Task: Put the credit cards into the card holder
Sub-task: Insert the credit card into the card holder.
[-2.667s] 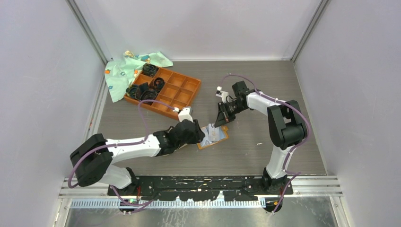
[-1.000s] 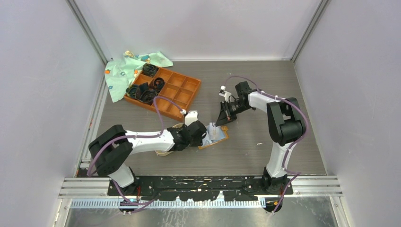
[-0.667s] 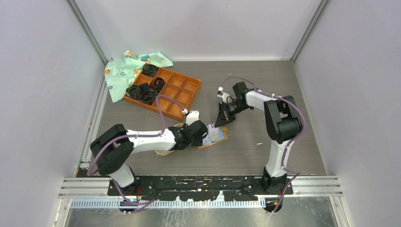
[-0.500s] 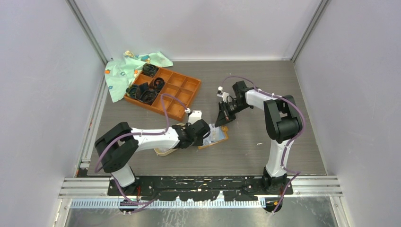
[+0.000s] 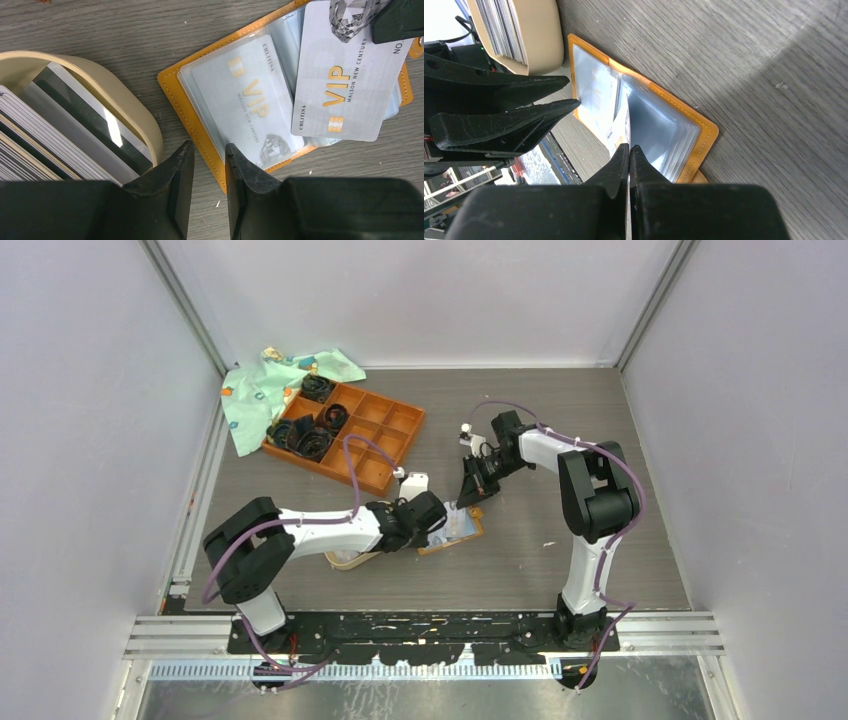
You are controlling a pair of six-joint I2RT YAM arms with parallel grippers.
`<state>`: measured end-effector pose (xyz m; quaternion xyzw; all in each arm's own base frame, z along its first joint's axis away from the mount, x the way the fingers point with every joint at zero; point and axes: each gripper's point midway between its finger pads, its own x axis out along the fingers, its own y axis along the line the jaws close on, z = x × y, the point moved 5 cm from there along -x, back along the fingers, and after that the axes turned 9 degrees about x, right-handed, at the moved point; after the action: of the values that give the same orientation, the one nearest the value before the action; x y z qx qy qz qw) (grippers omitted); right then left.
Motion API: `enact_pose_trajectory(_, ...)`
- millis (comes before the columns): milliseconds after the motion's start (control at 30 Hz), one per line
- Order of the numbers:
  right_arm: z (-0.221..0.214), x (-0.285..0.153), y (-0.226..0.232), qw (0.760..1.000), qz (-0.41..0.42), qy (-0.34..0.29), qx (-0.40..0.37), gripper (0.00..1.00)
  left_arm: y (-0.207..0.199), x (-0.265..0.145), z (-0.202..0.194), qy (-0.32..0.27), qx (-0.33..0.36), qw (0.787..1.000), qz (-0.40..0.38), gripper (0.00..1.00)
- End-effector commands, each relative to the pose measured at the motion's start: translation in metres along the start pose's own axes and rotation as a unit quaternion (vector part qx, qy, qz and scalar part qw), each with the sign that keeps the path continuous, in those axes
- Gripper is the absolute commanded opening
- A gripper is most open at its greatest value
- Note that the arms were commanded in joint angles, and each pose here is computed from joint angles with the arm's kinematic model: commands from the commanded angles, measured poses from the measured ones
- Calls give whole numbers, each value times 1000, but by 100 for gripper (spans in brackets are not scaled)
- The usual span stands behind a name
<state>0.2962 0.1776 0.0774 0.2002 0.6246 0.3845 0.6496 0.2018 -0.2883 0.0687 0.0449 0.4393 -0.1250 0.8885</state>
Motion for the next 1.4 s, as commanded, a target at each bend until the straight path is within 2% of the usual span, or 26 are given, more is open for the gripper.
enact_pose_trajectory(0,11,-12,11,998,-16,-32,-47,1,9,1,1,6,16,999,27,30)
enact_pose_trajectory(567,7,2,15,998,-21,-18,-56,1,5,5,2,13,23,999,21,30)
enact_pose_trajectory(900,3,14,12,998,-29,21,-43,1,3,5,4,15,27,999,13,30)
enact_pose_trajectory(1367,4,22,-2,997,-68,38,13,1,0,8,7,19,31,999,6,30)
